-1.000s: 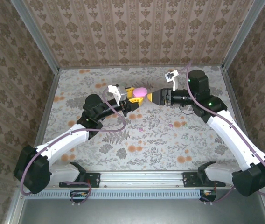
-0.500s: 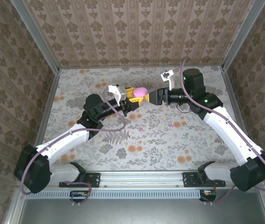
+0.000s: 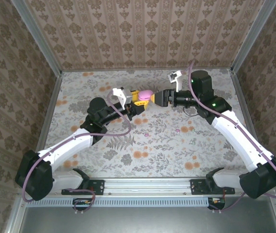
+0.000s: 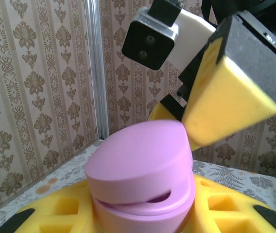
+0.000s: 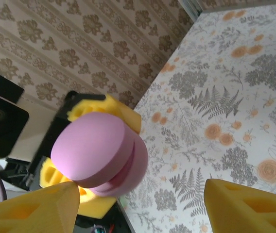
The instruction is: Insert wireless bluetooth earbuds into charging case
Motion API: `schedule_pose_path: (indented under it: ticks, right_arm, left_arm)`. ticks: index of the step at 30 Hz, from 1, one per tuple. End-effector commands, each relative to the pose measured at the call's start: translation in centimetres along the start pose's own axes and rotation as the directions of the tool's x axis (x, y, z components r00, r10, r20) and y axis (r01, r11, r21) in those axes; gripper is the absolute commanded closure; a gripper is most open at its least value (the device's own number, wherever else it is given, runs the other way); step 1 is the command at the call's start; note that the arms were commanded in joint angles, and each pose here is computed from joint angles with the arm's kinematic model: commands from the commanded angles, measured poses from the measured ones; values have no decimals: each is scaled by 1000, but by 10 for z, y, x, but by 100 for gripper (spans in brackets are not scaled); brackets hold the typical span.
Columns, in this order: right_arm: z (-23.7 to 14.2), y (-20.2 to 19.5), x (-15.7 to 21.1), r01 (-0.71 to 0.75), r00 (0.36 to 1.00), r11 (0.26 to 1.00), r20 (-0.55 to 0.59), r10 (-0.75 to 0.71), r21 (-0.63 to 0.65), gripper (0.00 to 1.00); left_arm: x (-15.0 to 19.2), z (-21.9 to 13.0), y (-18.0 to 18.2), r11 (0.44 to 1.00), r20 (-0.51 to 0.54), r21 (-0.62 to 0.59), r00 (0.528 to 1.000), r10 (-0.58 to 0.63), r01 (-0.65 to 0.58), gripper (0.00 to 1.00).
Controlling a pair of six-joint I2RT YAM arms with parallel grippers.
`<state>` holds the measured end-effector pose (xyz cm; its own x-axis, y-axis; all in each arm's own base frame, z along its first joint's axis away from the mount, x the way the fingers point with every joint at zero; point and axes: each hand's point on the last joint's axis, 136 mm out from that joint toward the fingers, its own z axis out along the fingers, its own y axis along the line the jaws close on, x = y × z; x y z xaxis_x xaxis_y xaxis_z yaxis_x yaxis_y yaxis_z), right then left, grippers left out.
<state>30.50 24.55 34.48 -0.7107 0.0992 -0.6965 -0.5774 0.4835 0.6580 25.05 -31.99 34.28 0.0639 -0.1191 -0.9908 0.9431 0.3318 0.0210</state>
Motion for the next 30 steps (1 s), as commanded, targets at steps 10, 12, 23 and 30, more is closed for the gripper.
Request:
schedule_pose_path:
  ticks: [10,12,23,30]
  right_arm:
    - [4,-8,-32,-39,996,998,85,35,48,29]
    - [4,-10,-35,-47,995,997,93,41,60,29]
    - [-7,10,-50,-52,989,999,135,53,-18,25]
    - [-34,27,-49,37,981,999,193,-32,-20,22]
  left_arm:
    - [-12,0,-17,997,32,75,999,11,-14,70]
    - [-11,-1,-18,997,31,76,999,12,-14,70]
    - [-5,-3,-13,999,22,44,1000,10,-11,70]
    - [-5,-3,-8,1000,29,18,1000,12,-12,70]
